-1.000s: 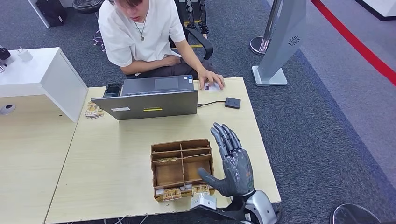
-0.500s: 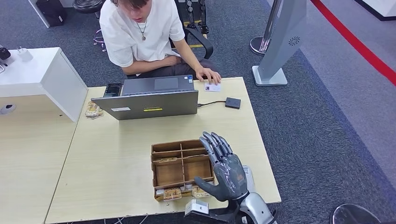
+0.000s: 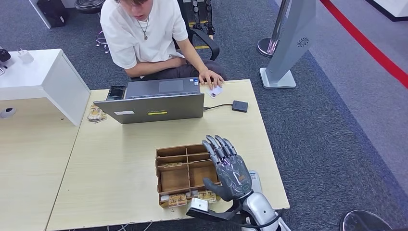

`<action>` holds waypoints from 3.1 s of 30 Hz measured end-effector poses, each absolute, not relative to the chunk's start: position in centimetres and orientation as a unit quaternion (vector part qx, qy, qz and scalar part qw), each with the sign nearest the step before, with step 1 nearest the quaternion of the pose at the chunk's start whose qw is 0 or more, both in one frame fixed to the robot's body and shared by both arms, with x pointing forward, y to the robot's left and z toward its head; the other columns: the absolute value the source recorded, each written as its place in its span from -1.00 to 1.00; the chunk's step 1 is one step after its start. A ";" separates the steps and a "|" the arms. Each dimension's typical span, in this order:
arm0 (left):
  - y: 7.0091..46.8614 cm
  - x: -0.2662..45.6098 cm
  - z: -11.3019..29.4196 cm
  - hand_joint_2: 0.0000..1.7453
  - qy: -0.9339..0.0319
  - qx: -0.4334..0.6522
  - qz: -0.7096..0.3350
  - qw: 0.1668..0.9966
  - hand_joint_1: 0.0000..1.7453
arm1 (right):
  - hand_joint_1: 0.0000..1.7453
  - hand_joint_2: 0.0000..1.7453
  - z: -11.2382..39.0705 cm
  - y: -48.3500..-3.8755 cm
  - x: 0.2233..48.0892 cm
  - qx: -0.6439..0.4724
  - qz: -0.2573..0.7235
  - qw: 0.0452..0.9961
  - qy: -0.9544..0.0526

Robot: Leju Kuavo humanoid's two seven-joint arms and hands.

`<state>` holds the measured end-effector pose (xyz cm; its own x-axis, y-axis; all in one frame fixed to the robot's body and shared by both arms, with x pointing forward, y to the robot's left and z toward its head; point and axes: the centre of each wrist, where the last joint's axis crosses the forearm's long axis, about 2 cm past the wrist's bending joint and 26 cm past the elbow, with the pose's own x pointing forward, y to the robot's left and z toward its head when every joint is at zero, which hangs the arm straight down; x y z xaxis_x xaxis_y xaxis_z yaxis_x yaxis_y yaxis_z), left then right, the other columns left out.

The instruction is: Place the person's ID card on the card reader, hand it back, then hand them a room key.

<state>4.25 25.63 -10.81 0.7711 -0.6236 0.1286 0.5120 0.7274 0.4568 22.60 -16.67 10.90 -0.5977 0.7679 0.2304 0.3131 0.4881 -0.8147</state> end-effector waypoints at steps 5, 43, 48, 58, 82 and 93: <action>25.4 4.3 -10.8 -1.00 -0.142 0.199 -0.309 0.919 -1.00 | -0.76 1.00 10.8 -16.7 23.0 -0.343 0.393 0.297 -0.800; 24.7 4.3 -10.7 -1.00 -0.151 0.190 -0.309 0.920 -1.00 | -0.30 1.00 10.2 -15.7 24.8 -0.348 0.450 0.282 -0.772; 24.7 4.3 -10.7 -1.00 -0.151 0.190 -0.310 0.919 -1.00 | -0.32 1.00 10.0 -15.6 25.0 -0.346 0.457 0.281 -0.770; 24.7 4.3 -10.7 -1.00 -0.151 0.187 -0.311 0.919 -1.00 | -0.21 1.00 9.8 -15.2 25.5 -0.344 0.468 0.284 -0.763; 24.7 4.3 -10.8 -1.00 -0.151 0.185 -0.312 0.920 -1.00 | 0.66 1.00 9.7 -14.9 26.7 -0.354 0.466 0.282 -0.760; 24.7 4.3 -10.8 -1.00 -0.151 0.185 -0.312 0.920 -1.00 | 0.72 1.00 9.7 -14.9 26.6 -0.355 0.464 0.280 -0.761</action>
<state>4.26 24.73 -10.75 0.7594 -0.6301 0.1621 0.5185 0.7366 0.4342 26.60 -14.91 9.65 -0.5909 0.8010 0.0959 0.2815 0.3161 -0.9060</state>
